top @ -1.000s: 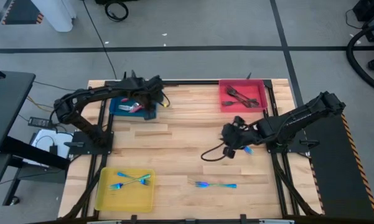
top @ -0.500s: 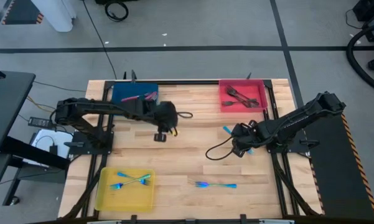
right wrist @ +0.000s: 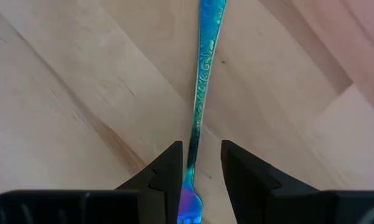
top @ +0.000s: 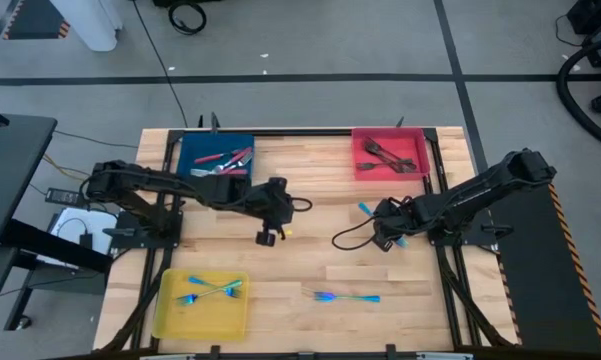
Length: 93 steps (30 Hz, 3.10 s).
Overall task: Sort silverware by color (type)
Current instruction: Put the blue fork into the yellow bin
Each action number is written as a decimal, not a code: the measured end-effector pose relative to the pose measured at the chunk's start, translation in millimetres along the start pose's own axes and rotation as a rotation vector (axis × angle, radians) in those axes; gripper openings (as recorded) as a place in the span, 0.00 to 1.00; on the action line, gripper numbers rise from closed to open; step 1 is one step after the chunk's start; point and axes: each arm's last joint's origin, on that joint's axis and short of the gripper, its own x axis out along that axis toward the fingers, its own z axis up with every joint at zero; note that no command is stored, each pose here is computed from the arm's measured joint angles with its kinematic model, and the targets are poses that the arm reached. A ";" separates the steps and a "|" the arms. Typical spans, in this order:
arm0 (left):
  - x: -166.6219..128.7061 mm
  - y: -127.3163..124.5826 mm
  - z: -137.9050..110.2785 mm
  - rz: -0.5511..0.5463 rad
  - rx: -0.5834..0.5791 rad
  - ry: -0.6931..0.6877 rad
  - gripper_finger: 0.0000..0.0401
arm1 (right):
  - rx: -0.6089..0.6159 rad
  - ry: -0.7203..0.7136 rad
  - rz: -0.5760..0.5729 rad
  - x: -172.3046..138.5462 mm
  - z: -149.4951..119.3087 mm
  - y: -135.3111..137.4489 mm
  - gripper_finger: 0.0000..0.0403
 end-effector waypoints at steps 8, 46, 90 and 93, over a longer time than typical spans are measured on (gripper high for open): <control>5.7 -1.8 9.8 0.015 -0.026 -0.092 0.29 | 0.017 -0.010 0.056 12.8 -5.0 -1.8 0.30; 73.1 10.8 12.6 0.070 -0.119 -0.192 0.29 | -0.043 -0.125 0.077 -23.3 23.1 15.9 0.03; 51.7 66.7 43.1 0.146 -0.584 -0.758 0.22 | -0.316 -0.769 -0.008 -124.7 62.9 38.5 0.04; 51.0 66.6 43.8 0.148 -0.557 -0.761 0.12 | -0.325 -0.772 -0.019 -124.3 65.2 37.6 0.04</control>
